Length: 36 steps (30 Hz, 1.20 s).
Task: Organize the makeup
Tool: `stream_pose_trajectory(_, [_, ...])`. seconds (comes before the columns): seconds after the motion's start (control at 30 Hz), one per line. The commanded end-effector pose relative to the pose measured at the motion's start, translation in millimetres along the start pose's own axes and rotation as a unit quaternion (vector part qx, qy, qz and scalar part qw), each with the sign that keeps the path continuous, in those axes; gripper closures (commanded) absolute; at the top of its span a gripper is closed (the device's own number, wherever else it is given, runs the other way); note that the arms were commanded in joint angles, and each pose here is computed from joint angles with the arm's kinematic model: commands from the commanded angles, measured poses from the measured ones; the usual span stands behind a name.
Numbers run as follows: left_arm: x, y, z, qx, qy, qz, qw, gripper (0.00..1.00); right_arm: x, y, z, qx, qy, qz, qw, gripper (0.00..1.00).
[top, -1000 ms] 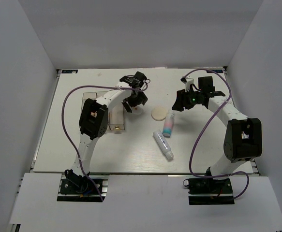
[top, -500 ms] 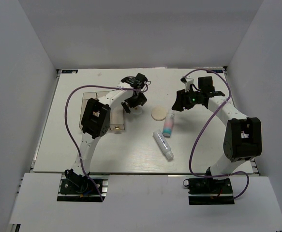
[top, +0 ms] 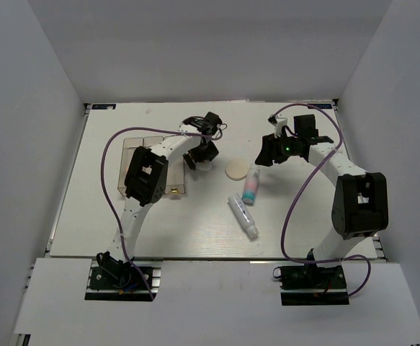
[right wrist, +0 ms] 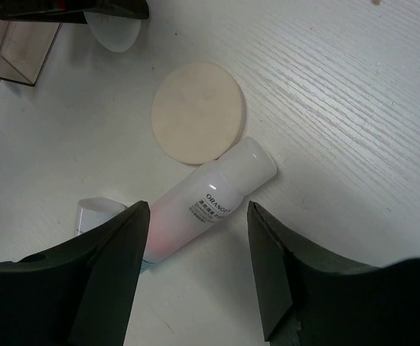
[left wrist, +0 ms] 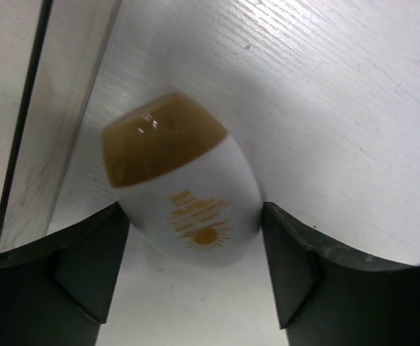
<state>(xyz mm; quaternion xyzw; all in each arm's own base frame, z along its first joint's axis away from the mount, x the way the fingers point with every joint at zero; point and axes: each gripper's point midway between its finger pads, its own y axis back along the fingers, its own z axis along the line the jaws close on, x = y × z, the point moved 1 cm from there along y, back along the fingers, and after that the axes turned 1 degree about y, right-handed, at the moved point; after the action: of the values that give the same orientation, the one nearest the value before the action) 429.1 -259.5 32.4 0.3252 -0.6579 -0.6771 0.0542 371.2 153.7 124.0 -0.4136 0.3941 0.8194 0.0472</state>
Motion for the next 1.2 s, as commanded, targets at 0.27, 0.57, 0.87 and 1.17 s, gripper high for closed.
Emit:
stream_pose_trajectory(0.27, [-3, 27, -37, 0.081, -0.033, -0.018, 0.996, 0.50, -14, 0, -3, -0.003, 0.016, -0.018, 1.000, 0.38])
stream_pose_trajectory(0.57, [-18, 114, -74, 0.181, -0.102, -0.115, 0.971, 0.71, -16, 2, -2, -0.004, 0.019, -0.021, 1.000, 0.38])
stream_pose_trajectory(0.87, [-53, 153, -21, 0.166, -0.057, -0.143, 0.974, 0.71, -20, 6, 0, -0.003, 0.024, -0.022, 0.999, 0.39])
stream_pose_trajectory(1.17, [-77, 132, 94, 0.060, -0.020, -0.119, 0.991, 0.74, -20, 12, 3, 0.000, 0.030, -0.026, 0.999, 0.39])
